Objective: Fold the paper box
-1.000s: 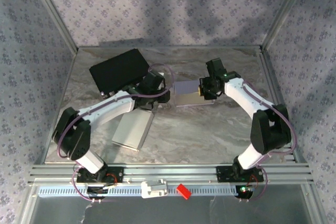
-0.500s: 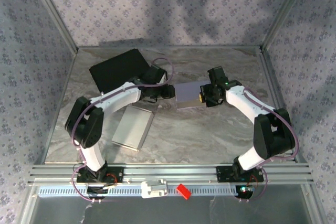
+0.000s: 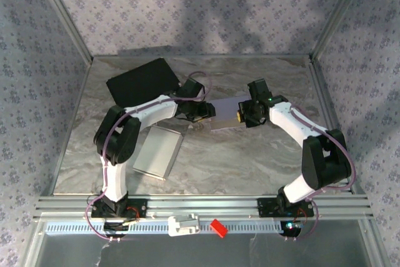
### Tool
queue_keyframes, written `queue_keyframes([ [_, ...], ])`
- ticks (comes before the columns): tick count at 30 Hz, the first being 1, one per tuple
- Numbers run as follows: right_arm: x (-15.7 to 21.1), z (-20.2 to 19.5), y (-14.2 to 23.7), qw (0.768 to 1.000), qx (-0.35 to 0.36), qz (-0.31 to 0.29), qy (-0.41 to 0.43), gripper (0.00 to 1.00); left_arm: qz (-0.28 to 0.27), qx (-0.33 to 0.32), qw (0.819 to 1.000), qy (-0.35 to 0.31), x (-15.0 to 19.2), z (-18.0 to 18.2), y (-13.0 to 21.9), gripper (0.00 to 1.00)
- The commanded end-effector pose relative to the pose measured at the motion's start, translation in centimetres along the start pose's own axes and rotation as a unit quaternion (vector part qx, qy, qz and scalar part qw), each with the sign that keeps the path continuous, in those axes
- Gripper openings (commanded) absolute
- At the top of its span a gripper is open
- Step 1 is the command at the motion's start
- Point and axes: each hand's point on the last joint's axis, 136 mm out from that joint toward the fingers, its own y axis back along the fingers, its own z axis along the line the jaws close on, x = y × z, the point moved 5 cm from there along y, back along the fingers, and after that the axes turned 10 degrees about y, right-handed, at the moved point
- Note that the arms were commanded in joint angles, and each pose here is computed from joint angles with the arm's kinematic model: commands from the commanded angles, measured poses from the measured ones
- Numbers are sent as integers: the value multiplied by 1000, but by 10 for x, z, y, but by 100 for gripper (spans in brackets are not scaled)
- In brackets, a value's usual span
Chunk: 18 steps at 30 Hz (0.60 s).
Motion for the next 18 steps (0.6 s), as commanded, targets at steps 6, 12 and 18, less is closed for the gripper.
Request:
queue_keyframes([
  [6,1,-11,-3,1000,28,11,5,0,9,31,999,9,-6,-8,-9,42],
  [12,1,-13,-4,999,32,13,5,0,15,26,1000,7,-5,-5,-12,40],
  [18,2,-14,-4,999,34,15,7,0,12,29,1000,3,-5,-8,-10,35],
])
